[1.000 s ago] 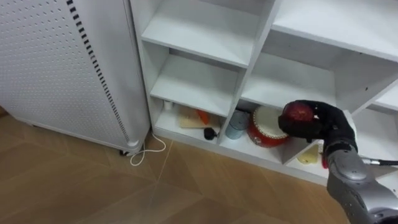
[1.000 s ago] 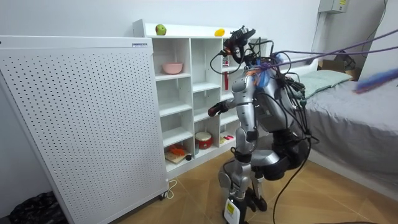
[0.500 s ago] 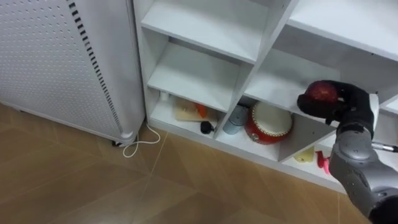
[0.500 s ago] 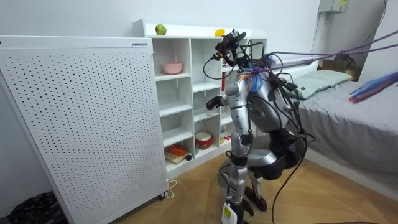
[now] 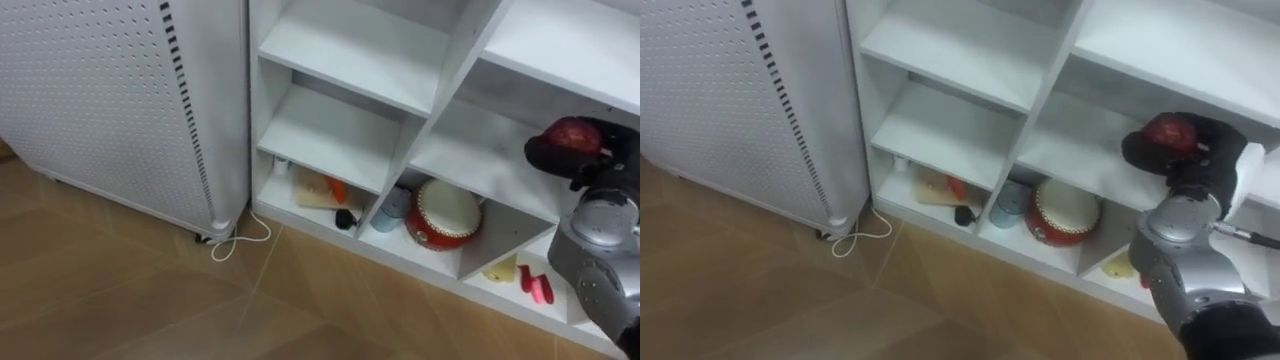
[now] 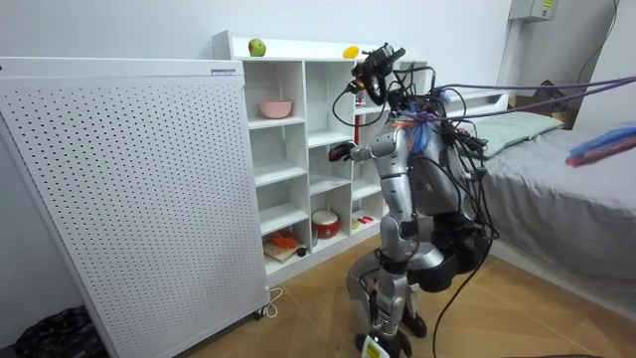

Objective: Arrange fruit in the closet

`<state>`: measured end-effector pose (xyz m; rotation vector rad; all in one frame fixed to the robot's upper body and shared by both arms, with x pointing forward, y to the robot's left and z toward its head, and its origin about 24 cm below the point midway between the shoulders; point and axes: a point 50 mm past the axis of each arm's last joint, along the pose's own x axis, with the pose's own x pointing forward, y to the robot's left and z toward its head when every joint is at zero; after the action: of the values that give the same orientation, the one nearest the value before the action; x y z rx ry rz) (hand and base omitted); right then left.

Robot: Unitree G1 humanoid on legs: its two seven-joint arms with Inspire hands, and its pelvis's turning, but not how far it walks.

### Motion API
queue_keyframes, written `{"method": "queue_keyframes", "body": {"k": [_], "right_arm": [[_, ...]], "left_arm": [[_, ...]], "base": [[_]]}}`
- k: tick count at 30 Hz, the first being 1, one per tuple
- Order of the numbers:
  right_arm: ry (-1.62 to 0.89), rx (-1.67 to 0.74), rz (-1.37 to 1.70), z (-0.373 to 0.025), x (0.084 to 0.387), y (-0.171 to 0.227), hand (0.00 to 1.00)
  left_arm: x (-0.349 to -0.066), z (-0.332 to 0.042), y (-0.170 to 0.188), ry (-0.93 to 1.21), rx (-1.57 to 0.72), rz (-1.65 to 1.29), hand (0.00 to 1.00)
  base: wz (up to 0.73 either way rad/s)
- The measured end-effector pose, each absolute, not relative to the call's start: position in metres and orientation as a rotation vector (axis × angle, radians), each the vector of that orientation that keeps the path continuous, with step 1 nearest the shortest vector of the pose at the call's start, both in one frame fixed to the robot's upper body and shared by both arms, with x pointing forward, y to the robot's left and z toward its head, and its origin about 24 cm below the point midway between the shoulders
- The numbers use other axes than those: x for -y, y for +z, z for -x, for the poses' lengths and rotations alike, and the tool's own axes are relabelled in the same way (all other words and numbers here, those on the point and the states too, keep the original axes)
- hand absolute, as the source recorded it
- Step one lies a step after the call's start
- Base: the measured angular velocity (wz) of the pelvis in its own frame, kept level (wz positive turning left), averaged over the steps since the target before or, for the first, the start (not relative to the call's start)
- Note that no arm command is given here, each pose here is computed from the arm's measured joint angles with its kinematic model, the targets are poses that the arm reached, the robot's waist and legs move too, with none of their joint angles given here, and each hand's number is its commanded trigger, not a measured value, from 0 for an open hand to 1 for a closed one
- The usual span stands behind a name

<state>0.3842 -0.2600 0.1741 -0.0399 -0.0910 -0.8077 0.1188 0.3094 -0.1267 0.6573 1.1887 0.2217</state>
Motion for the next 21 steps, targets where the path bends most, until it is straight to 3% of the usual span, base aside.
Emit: {"method": "queue_keyframes", "body": {"k": [21], "right_arm": [[-0.934, 0.032, -0.051, -0.378, 0.271, 0.165, 0.00]], "left_arm": [[-0.309, -0.092, -0.132, 0.236, -1.232, -0.677, 0.00]], "base": [[0.01]]}}
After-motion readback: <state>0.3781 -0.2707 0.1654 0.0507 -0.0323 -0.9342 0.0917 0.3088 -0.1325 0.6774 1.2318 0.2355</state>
